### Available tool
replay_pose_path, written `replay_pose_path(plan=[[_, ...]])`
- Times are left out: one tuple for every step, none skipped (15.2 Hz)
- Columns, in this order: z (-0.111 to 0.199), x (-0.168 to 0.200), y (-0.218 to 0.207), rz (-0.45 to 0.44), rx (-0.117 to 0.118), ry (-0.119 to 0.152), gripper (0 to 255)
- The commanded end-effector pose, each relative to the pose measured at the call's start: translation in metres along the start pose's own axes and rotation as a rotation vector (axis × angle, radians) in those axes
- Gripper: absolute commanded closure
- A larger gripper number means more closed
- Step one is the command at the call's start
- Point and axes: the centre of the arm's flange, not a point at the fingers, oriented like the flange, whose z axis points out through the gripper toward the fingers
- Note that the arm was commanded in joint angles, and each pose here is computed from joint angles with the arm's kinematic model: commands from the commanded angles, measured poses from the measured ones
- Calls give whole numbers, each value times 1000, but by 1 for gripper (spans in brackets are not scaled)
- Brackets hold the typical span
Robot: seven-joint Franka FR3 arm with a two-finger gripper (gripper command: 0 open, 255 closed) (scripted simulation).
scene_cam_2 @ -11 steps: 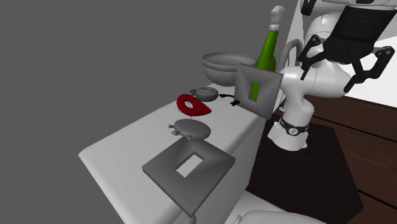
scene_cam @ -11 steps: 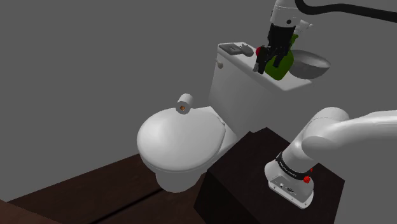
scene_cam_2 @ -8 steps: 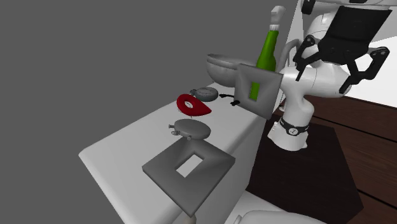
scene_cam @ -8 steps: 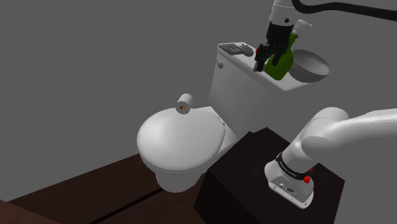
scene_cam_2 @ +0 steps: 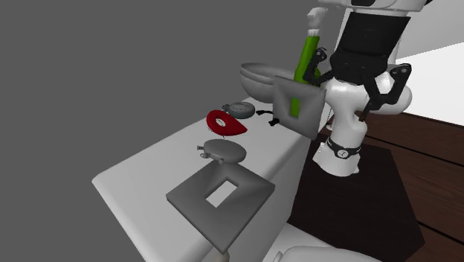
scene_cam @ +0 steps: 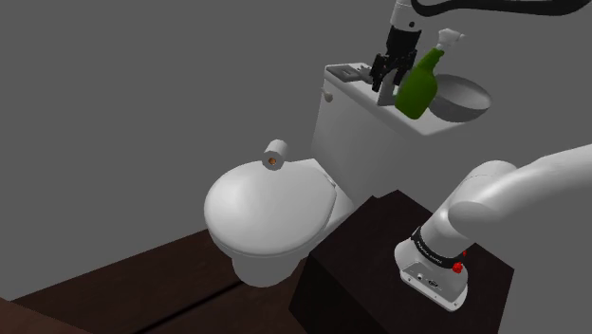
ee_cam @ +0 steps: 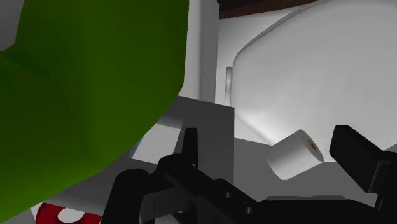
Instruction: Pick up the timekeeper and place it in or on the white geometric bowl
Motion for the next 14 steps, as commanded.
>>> replay_pose_path(plan=[[4, 21, 15, 6, 1, 15, 0], [5, 31, 23, 9, 2, 22, 0], [6, 41, 30, 12, 4, 30, 0], [7, 51, 37, 14, 5, 37, 0], [8, 61, 45, 17, 6, 44, 0], [8, 71, 52, 20, 7, 51, 0], [9, 81, 59, 23, 8, 59, 0], [10, 91, 67, 26, 9, 66, 0], [10, 101, 74, 29, 11, 73, 0], [11, 111, 82, 32, 12, 80, 0], [11, 120, 89, 34, 13, 88, 0], [12, 130, 97, 37, 14, 95, 0], [12, 140, 104, 40, 15, 102, 0], [12, 150, 112, 43, 16, 109, 0]])
